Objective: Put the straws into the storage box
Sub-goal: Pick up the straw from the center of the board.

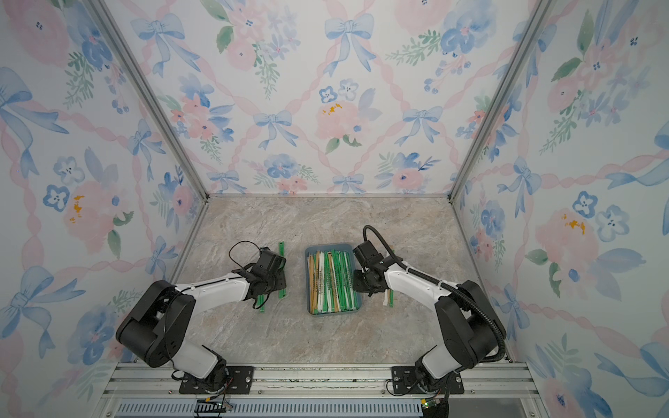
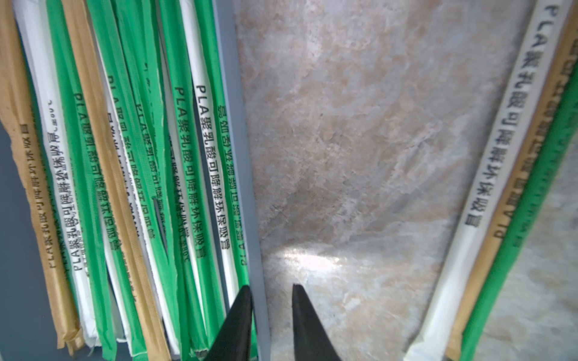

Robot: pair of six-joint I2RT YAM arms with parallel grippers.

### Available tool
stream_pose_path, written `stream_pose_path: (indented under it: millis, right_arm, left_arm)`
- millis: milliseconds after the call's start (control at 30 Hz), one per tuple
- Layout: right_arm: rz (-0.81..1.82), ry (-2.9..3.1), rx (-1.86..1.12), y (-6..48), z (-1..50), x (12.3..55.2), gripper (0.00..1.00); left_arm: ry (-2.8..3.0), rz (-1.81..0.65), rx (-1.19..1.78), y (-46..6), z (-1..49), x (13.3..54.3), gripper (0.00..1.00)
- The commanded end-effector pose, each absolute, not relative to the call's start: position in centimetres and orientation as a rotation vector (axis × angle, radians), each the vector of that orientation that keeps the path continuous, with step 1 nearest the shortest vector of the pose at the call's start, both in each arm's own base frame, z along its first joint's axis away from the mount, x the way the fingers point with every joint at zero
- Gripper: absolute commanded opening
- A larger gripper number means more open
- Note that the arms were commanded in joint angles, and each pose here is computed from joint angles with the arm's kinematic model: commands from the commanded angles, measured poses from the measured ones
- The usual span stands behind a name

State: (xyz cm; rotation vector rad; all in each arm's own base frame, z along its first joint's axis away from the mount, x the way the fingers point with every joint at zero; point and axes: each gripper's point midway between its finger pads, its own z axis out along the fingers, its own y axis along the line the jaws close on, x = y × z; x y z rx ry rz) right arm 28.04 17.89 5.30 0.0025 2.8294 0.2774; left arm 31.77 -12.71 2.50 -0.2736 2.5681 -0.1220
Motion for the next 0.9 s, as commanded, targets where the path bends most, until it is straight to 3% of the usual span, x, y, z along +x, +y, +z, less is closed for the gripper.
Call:
stream_pose_path:
  millis: [0, 300, 633, 867]
  right_arm:
    - [0.252, 2.824, 0.006, 17.1, 5.9, 28.1, 0.25]
    - [0.254, 2.823, 0.019, 16.7, 5.9, 28.1, 0.25]
    - [0.279, 2.832, 0.026, 17.3, 5.3, 28.1, 0.25]
    - [0.305, 2.836, -0.007, 18.7, 4.9, 27.9, 0.25]
  left_arm:
    - [2.596, -0.054, -0.238, -12.1, 1.8, 31.6, 0.27]
    - [2.614, 0.031, -0.197, -11.7, 1.1, 31.4, 0.22]
    - [2.636, 0.059, -0.197, -11.2, 0.4, 30.6, 0.0]
    - [2.562, -0.021, -0.234, -11.8, 3.1, 31.5, 0.0]
